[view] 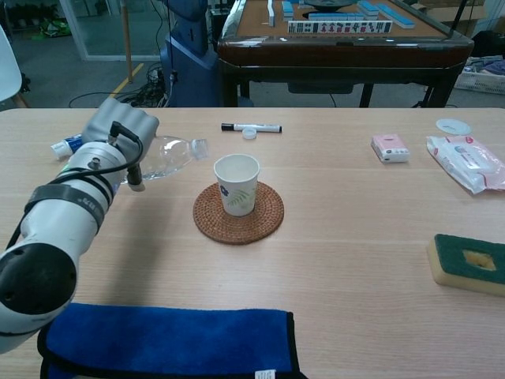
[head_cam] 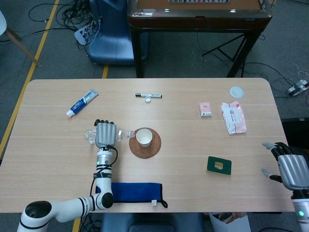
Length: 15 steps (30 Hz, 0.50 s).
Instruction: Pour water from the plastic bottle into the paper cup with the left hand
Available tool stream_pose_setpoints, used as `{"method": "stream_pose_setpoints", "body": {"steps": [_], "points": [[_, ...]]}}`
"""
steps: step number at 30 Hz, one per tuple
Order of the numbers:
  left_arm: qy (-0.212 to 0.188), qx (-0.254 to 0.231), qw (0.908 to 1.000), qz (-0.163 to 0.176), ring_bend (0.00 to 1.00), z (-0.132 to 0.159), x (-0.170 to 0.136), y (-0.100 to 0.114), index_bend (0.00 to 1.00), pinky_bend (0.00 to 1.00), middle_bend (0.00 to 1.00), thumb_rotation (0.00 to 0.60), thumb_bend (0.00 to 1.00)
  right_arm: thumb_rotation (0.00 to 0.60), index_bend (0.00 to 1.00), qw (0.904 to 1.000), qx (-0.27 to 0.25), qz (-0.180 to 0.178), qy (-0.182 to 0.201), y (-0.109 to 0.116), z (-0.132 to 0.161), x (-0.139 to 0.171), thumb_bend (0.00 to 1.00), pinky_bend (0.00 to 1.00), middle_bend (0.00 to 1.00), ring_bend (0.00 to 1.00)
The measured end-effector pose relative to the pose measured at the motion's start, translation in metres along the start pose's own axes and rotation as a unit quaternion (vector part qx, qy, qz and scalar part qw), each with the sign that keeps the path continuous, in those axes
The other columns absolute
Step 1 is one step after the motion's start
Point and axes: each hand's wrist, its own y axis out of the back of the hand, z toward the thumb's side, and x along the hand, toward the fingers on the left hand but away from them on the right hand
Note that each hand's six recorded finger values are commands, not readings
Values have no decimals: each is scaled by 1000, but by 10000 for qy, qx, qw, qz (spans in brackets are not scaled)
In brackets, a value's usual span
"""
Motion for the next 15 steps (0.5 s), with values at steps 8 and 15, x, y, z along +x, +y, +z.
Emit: {"method": "stream_pose_setpoints", "body": {"steps": [8,15], "points": [[-72,265,9995,178,524,5,0,6,757,365,881,600,23,600,266,10000,-28,-38,7,2,0,1,12,333,334,216],[-108,513,9982,275,525,8,0,8,759,363,883,600,23,600,266,10000,-46,-50,6,3,-1,2,12,333,334,216]]}}
